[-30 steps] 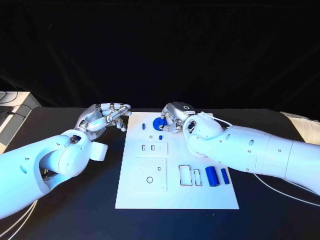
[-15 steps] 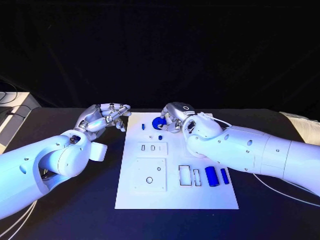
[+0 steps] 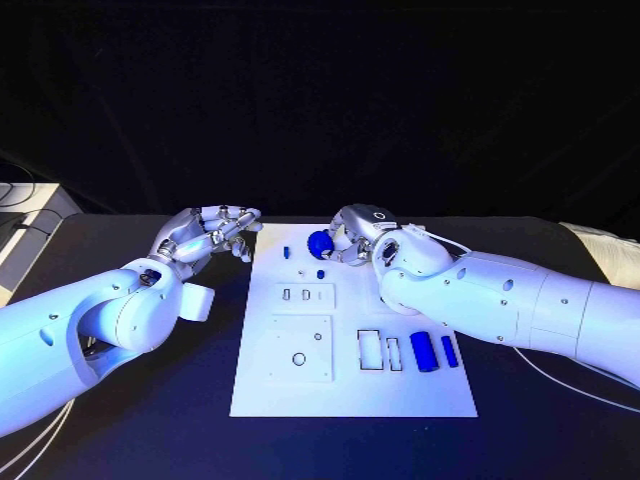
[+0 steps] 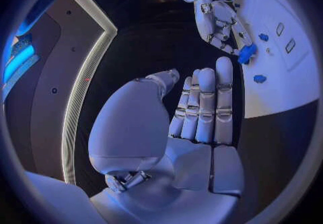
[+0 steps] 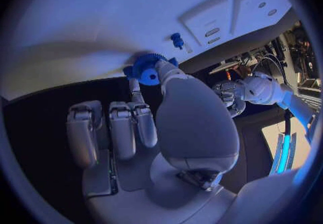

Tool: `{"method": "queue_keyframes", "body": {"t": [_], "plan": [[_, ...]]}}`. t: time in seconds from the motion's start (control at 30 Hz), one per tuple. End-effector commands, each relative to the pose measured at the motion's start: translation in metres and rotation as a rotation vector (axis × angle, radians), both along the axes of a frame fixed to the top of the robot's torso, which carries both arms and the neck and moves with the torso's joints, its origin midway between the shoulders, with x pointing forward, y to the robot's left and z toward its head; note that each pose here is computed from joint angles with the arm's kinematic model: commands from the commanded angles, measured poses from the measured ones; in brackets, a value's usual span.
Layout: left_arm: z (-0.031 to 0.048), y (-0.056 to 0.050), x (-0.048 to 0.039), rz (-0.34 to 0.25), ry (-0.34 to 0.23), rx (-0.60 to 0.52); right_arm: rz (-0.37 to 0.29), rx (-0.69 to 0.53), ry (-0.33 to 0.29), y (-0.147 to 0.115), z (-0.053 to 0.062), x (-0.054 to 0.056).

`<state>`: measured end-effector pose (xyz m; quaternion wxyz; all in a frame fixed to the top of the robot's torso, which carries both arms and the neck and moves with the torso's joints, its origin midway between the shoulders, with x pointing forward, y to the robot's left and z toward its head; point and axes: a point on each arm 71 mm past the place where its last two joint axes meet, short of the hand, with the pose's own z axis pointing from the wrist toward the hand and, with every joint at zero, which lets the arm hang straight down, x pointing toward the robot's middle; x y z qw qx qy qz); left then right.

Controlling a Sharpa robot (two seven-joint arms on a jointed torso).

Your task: Assemble the parts on the task board

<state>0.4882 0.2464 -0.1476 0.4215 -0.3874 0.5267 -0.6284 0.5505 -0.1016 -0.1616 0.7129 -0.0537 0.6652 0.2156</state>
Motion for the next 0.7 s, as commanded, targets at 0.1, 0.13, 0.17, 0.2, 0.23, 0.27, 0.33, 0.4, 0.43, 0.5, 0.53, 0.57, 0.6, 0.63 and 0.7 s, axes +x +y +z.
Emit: {"method": "queue_keyframes", "body": {"t": [0.1, 0.13, 0.17, 0.2, 0.23, 0.27, 0.33, 0.4, 0.43, 0.5, 0.53, 0.57, 0.6, 0.63, 0.7], "plan": [[0.0008, -0.0019, -0.0003, -0.020, -0.005, -0.005, -0.002, -0.018, 0.028, -0.0004, -0.0051, -0.0016], [0.0007, -0.0019, -0.0002, -0.020, -0.005, -0.005, -0.002, -0.017, 0.027, -0.0005, -0.0051, -0.0017], [0.0007, -0.0019, -0.0002, -0.020, -0.005, -0.005, -0.001, -0.017, 0.027, -0.0006, -0.0051, -0.0018], [0.0007, -0.0019, -0.0002, -0.020, -0.005, -0.005, -0.001, -0.016, 0.027, -0.0006, -0.0051, -0.0020], [0.0007, -0.0020, -0.0001, -0.020, -0.005, -0.005, -0.001, -0.016, 0.027, -0.0006, -0.0051, -0.0021], [0.0006, -0.0020, -0.0001, -0.020, -0.005, -0.005, 0.000, -0.016, 0.027, -0.0006, -0.0052, -0.0022], [0.0006, -0.0021, -0.0001, -0.021, -0.004, -0.006, 0.000, -0.014, 0.025, -0.0006, -0.0051, -0.0024], [0.0005, -0.0020, 0.0000, -0.021, -0.004, -0.005, 0.001, -0.013, 0.024, -0.0005, -0.0050, -0.0025], [0.0005, -0.0020, 0.0000, -0.021, -0.004, -0.005, 0.001, -0.012, 0.023, -0.0004, -0.0049, -0.0026], [0.0004, -0.0020, 0.0001, -0.021, -0.004, -0.005, 0.003, -0.008, 0.021, 0.0001, -0.0047, -0.0029], [0.0003, -0.0021, 0.0002, -0.021, -0.004, -0.005, 0.004, -0.006, 0.019, 0.0004, -0.0045, -0.0031], [0.0003, -0.0020, 0.0002, -0.021, -0.003, -0.005, 0.004, -0.003, 0.016, 0.0007, -0.0043, -0.0033], [0.0003, -0.0020, 0.0003, -0.021, -0.003, -0.005, 0.006, 0.001, 0.013, 0.0010, -0.0040, -0.0036], [0.0002, -0.0020, 0.0003, -0.021, -0.003, -0.005, 0.007, 0.003, 0.011, 0.0012, -0.0039, -0.0037], [0.0002, -0.0020, 0.0003, -0.021, -0.003, -0.005, 0.008, 0.007, 0.007, 0.0014, -0.0035, -0.0040]]}}
